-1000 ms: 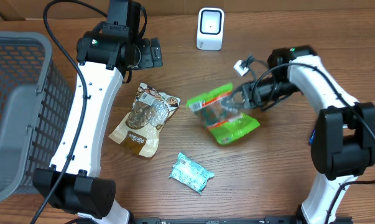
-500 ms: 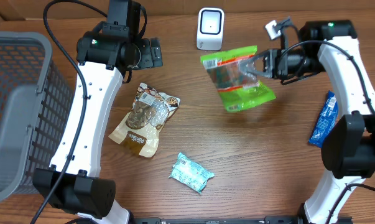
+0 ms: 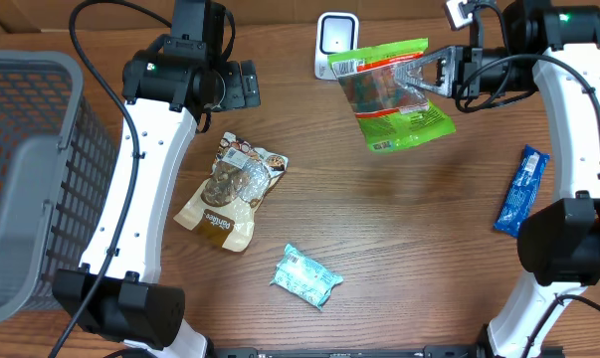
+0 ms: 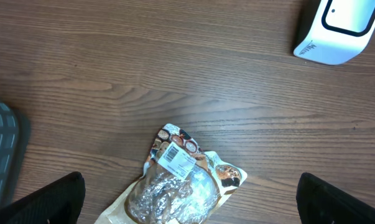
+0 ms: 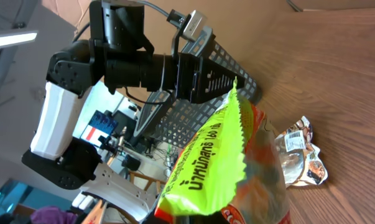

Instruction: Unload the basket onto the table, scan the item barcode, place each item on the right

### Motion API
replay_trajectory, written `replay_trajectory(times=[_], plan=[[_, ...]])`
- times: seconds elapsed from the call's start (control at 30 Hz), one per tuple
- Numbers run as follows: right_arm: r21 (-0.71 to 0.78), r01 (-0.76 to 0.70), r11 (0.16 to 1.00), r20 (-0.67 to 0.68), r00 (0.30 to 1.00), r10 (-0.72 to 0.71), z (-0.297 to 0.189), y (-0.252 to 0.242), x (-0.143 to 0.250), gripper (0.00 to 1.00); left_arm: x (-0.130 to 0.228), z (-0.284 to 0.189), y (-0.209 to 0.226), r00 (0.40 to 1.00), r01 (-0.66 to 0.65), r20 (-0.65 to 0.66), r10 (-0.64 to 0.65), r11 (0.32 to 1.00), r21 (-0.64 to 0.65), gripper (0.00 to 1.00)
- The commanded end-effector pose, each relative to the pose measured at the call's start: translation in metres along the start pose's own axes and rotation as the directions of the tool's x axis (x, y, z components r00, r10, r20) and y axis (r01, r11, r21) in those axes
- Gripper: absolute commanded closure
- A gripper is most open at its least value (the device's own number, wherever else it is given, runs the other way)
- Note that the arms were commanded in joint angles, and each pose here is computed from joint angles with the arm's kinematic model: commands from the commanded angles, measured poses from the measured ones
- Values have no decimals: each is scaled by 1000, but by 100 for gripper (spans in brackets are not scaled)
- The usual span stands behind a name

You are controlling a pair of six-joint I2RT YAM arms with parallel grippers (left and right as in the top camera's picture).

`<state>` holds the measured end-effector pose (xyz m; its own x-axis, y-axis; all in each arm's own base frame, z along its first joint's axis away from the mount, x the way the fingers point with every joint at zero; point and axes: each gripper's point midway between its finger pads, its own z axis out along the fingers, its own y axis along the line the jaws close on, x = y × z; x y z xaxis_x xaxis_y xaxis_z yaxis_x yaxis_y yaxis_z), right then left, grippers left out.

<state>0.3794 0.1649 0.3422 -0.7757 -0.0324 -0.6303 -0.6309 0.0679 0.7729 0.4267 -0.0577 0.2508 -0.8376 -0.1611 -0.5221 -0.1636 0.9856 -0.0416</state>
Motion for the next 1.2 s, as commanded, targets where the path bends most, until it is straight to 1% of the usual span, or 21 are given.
replay_trajectory(times=[0.0, 0.33, 0.5, 0.53, 0.57, 0.6, 0.67, 0.73, 0.77, 0.83, 0.87, 1.0, 1.03, 1.1, 1.17], plan=[[-59, 72, 996, 62, 996, -68, -5, 37, -16, 96, -7, -10, 2, 999, -14, 31, 14, 1000, 2, 0], [34, 75, 997, -13, 997, -74, -3, 20, -5, 96, -7, -10, 2, 999, -14, 31, 14, 1000, 2, 0], [110, 73, 991, -96, 993, -62, 4, 5, 7, 96, -7, -10, 2, 999, -14, 31, 14, 1000, 2, 0], [138, 62, 988, -120, 992, -45, 6, 0, 10, 96, -7, -10, 2, 999, -14, 31, 14, 1000, 2, 0], [242, 21, 970, -171, 985, 22, 13, -19, 16, 96, -7, -10, 2, 999, -14, 31, 14, 1000, 2, 0], [322, -1, 947, -194, 979, 67, 16, -33, 18, 96, -7, -10, 2, 999, -14, 31, 14, 1000, 2, 0], [506, -21, 862, -214, 966, 149, 18, -62, 23, 96, -7, -10, 2, 999, -14, 32, 14, 1000, 2, 0], [686, -16, 728, -204, 955, 214, 15, -89, 27, 96, -7, -10, 2, 999, -14, 31, 14, 1000, 2, 0], [758, -8, 652, -192, 953, 235, 13, -100, 28, 96, -7, -10, 2, 999, -14, 31, 14, 1000, 2, 0], [849, 2, 529, -167, 950, 264, 10, -114, 31, 96, -7, -10, 2, 999, -14, 31, 14, 1000, 2, 0], [918, 4, 396, -130, 948, 292, 5, -126, 36, 96, -7, -10, 2, 999, -14, 31, 14, 1000, 2, 1], [985, 6, 170, -62, 944, 325, -7, -150, 50, 96, -7, -10, 2, 999, -14, 31, 14, 1000, 2, 0], [991, 4, 131, -47, 943, 330, -9, -155, 54, 96, -7, -10, 2, 999, -14, 31, 14, 1000, 2, 0], [1000, -24, -9, 26, 942, 333, -22, -167, 63, 96, -7, -10, 2, 999, -14, 31, 14, 1000, 2, 0], [990, -23, -137, 67, 942, 330, -38, -176, 73, 96, -7, -10, 2, 999, -14, 31, 14, 1000, 2, 0]])
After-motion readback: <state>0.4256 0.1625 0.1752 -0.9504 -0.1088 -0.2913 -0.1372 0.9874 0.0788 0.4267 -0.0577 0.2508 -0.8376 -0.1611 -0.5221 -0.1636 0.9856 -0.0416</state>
